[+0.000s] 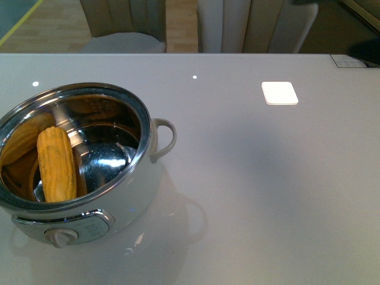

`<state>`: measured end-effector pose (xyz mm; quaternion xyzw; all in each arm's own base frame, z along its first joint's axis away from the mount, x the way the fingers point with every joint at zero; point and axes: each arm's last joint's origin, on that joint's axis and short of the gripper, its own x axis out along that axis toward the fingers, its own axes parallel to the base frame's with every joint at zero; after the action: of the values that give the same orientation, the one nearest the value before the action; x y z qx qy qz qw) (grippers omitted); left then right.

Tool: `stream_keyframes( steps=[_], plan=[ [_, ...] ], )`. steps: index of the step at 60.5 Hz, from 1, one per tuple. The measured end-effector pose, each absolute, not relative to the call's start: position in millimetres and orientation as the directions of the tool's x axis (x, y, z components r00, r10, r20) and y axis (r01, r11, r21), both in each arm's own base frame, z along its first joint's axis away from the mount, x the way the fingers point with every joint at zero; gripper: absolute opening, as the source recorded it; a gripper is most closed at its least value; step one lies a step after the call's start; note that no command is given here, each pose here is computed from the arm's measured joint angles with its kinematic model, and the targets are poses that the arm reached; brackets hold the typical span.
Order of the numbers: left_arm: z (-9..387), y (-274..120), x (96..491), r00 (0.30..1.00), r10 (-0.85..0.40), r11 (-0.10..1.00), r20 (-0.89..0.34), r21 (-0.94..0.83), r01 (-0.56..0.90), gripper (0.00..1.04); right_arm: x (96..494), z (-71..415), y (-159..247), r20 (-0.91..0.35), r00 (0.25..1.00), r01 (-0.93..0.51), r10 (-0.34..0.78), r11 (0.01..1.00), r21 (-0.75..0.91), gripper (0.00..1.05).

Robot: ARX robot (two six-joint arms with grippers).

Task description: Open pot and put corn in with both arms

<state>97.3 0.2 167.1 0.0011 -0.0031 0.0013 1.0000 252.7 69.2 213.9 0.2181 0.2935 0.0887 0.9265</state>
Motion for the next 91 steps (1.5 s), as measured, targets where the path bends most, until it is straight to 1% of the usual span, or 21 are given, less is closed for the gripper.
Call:
stream_keyframes(
  steps=[2,5,6,7,8,9,10,12,13,18,19,25,31,38,47,50,55,68,91],
  plan=[
    [167,0,97,1.0,0.003,1.0,0.006,0.002,-0.003,0.98,240,215,60,-0.498,0.822,-0.038,0.275,0.9,0.434,0.96],
    [167,0,97,1.0,0.003,1.0,0.006,0.002,-0.003,0.98,231,222,54,-0.461,0.85,-0.059,0.255,0.916,0.398,0.96],
    [167,0,97,1.0,0.002,1.0,0.007,0.002,-0.002,0.98,231,221,54,-0.421,0.88,-0.063,0.221,0.932,0.356,0.93],
    [167,0,97,1.0,0.002,1.0,0.006,0.002,-0.002,0.98,230,221,54,-0.357,0.917,-0.057,0.177,0.945,0.321,0.9],
    [167,0,97,1.0,0.002,1.0,0.006,0.002,-0.002,0.98,230,221,53,-0.327,0.933,-0.056,0.153,0.956,0.288,0.88],
    [167,0,97,1.0,0.001,1.0,0.006,0.002,-0.001,0.98,228,218,51,-0.269,0.956,-0.046,0.113,0.968,0.245,0.84],
    [167,0,97,1.0,0.001,1.0,0.006,0.002,-0.001,0.98,227,217,51,-0.243,0.965,-0.04,0.096,0.974,0.225,0.83],
    [167,0,97,1.0,0.002,1.0,0.006,0.002,-0.002,0.98,221,211,46,-0.157,0.987,-0.018,0.044,0.986,0.165,0.76],
    [167,0,97,1.0,0.002,1.0,0.006,0.002,-0.002,0.98,220,209,45,-0.141,0.989,-0.01,0.031,0.989,0.15,0.74],
    [167,0,97,1.0,0.003,1.0,0.006,0.002,-0.003,0.98,207,203,37,-0.042,0.999,-0.003,0.006,0.997,0.081,0.6],
    [167,0,97,1.0,0.003,1.0,0.006,0.002,-0.003,0.98,205,203,36,-0.035,0.999,-0.003,0.006,0.997,0.075,0.58],
    [167,0,97,1.0,0.003,1.0,0.006,0.002,-0.003,0.98,191,201,28,0.003,1.0,-0.01,0.01,0.999,0.036,0.39],
    [167,0,97,1.0,0.003,1.0,0.006,0.002,-0.003,0.98,182,193,22,-0.009,1.0,0.0,0.0,1.0,0.023,0.23],
    [167,0,97,1.0,0.003,1.0,0.006,0.002,-0.003,0.98,170,186,17,-0.014,1.0,-0.007,0.008,1.0,0.012,0.02],
    [167,0,97,1.0,0.003,1.0,0.006,0.002,-0.003,0.98,159,181,12,-0.01,1.0,-0.006,0.006,1.0,0.006,0.02],
    [167,0,97,1.0,0.003,1.0,0.006,0.002,-0.003,0.98,155,179,8,-0.014,1.0,-0.028,0.028,1.0,0.006,0.02],
    [167,0,97,1.0,0.003,1.0,0.006,0.002,-0.003,0.98,149,177,1,-0.012,1.0,0.003,-0.003,1.0,0.006,0.02],
    [167,0,97,1.0,0.003,1.0,0.006,0.002,-0.003,0.98,137,168,0,0.004,1.0,-0.002,0.002,1.0,0.006,0.02],
    [167,0,97,1.0,0.003,1.0,0.006,0.002,-0.003,0.98,122,172,0,0.017,1.0,-0.003,0.003,1.0,0.006,0.02]
  ],
)
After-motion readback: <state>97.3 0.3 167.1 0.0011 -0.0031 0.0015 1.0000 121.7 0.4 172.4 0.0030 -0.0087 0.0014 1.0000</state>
